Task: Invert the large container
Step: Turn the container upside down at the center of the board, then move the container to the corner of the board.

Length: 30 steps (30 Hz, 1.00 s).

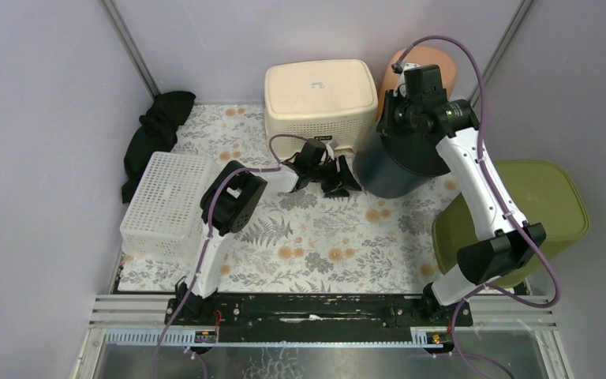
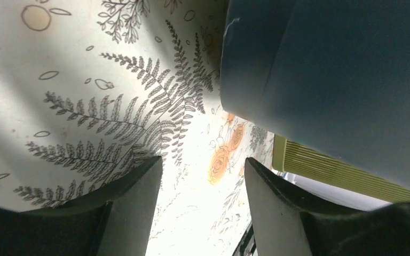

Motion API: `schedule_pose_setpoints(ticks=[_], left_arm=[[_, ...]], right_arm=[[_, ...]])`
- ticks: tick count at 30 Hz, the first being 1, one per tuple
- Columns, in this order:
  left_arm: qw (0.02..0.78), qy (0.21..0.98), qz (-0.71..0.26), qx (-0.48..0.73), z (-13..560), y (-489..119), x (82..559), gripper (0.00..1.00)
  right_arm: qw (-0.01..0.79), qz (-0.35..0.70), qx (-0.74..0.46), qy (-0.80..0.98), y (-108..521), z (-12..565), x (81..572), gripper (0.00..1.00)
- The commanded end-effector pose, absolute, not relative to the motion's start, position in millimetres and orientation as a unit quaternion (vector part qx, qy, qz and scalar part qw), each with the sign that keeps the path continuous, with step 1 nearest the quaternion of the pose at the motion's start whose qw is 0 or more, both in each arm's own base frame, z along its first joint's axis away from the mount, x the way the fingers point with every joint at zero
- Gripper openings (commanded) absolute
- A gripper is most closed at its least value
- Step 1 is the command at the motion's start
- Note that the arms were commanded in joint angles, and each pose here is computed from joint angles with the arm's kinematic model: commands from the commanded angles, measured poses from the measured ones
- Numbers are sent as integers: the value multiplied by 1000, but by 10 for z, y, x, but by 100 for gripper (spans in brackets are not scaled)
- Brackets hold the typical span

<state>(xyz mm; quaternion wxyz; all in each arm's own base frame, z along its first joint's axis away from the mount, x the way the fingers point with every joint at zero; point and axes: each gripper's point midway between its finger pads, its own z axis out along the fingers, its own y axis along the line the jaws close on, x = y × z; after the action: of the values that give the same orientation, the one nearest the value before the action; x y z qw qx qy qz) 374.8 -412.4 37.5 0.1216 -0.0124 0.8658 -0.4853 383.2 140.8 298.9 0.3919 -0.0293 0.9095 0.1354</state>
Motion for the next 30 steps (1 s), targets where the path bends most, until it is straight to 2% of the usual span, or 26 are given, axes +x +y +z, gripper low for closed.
schedule_pose_setpoints(ticks=[1,3,8,13,16,24,30], left_arm=[[84,921,-380,-23,-277,-3735,3487,67],[87,920,-382,-29,-278,-3706,3482,67],[106,914,-390,-29,-138,-3718,3537,67],[129,906,-403,-21,69,-3927,3773,67],[147,901,-408,-8,241,-4160,3916,67],[209,891,-402,-37,454,-4447,4444,66],[261,822,-505,31,937,-5124,4621,67]], right_arm=[[385,124,-26,914,1393,2935,3686,22],[378,111,-23,919,1362,2827,3657,25],[374,48,-7,926,1125,2689,3647,44],[402,16,8,915,969,2958,3643,67],[421,16,19,907,922,3158,3597,77],[464,47,21,884,875,3554,3293,84],[460,193,-38,866,1386,3495,3125,82]])
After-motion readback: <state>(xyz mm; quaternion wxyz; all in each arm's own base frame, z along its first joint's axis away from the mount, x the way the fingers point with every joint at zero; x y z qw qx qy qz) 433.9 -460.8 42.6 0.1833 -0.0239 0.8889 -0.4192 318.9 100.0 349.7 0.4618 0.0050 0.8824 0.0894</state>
